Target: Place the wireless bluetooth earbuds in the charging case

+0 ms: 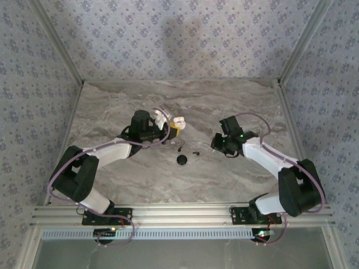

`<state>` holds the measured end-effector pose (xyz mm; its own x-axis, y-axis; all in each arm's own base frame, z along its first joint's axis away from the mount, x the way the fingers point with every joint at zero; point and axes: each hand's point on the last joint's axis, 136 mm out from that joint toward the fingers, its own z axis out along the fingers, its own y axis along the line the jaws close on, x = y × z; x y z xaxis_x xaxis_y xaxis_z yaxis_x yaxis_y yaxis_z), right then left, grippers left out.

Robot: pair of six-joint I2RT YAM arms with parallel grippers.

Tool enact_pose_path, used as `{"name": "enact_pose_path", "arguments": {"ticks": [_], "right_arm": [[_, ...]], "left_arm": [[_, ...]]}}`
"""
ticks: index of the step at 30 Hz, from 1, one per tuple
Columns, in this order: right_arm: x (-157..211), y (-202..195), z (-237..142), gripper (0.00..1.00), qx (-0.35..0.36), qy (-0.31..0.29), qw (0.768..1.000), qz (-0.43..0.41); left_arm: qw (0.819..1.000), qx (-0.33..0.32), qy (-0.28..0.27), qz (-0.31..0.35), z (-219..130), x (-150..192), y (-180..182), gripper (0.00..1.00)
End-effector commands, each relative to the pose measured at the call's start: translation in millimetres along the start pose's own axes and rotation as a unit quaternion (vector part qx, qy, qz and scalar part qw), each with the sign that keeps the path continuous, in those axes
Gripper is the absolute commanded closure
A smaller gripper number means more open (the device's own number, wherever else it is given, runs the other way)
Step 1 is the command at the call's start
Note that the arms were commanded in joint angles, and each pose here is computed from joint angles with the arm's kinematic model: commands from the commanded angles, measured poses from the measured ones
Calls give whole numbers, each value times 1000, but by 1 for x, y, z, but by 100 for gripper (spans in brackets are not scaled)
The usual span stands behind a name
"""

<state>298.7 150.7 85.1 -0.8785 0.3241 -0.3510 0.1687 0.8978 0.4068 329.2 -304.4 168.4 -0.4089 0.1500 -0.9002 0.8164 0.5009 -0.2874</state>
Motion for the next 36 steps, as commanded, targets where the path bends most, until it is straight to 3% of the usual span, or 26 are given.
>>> {"name": "enact_pose_path", "arguments": {"ticks": [1, 11, 21, 36], "right_arm": [[-12, 4, -12, 79, -20, -47, 999, -12], [-36, 33, -45, 79, -110, -127, 985, -41], [-53, 68, -73, 79, -180, -161, 967, -85], [-84, 133, -147, 78, -295, -231, 907, -194]], "left_arm": [[999, 28, -29, 15, 11, -24, -14, 83], [997, 58, -49, 3, 30, -32, -26, 83], [994, 84, -71, 3, 37, -43, -38, 83], [986, 128, -101, 34, 27, -68, -59, 83]]}}
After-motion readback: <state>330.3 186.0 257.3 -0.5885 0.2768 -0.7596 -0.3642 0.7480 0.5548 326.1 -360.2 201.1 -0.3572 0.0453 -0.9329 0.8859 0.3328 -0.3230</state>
